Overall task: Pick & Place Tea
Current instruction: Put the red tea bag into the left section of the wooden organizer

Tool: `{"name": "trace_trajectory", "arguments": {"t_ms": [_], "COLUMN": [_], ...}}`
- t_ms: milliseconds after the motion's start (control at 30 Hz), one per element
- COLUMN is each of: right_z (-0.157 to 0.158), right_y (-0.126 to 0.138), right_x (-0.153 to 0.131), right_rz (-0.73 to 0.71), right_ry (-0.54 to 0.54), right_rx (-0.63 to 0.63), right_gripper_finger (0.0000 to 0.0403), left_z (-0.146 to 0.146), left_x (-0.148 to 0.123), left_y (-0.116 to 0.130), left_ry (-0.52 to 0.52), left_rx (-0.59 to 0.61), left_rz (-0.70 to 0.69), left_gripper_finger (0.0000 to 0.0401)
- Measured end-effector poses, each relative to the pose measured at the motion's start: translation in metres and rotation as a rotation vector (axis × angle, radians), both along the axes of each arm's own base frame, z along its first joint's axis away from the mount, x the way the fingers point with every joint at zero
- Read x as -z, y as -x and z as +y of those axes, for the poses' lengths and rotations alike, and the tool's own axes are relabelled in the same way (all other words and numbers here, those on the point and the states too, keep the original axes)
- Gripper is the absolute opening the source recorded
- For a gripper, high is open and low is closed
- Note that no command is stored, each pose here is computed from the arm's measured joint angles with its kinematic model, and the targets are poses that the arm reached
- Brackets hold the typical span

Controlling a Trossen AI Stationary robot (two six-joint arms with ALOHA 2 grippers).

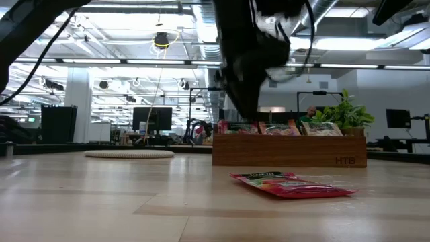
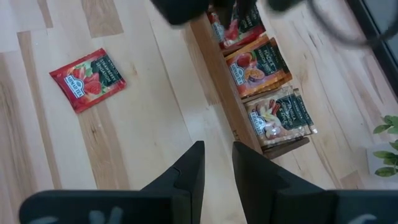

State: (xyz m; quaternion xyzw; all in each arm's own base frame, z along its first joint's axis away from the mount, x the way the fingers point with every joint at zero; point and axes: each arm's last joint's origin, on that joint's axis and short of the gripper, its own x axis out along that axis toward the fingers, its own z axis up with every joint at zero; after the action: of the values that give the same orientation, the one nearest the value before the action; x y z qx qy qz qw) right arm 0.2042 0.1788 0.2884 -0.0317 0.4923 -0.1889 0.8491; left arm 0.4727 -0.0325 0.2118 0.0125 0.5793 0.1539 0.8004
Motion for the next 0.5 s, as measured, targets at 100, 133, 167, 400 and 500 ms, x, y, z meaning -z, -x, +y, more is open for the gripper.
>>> {"name": "trace_trajectory", "arguments": {"t_ms": [100,133,167,400,500], "right_z": [0.0,0.0,0.0,0.0,0.0], "right_y": [0.0,0.0,0.0,0.0,0.0], "right_x": [0.0,0.0,0.0,0.0,0.0], "right_rz": [0.002,0.002,0.002,0.002,0.001], "right_ry": [0.002,0.002,0.002,0.003,0.002], "right_rx": [0.0,0.0,0.0,0.0,0.0], "right_gripper_finger": [0.0075,0.0075,0.0075,0.0075,0.0075], "left_z": [-0.007,-0.012,-0.016,-0.07,-0.088], "left_x": [-0.03,-0.041,-0.049,-0.064,-0.054], "left_y": [0.011,0.016,0.02,0.03,0.026], "left_ry": [0.036,0.068,0.116,0.431,0.434], "left_rx": [-0.03,-0.03,-0.025,0.081,0.127], "left_rz": [-0.007,-0.009,-0.012,-0.03,-0.032], "left_gripper_finger": [0.011,0.011,0.011,0.011,0.011]}}
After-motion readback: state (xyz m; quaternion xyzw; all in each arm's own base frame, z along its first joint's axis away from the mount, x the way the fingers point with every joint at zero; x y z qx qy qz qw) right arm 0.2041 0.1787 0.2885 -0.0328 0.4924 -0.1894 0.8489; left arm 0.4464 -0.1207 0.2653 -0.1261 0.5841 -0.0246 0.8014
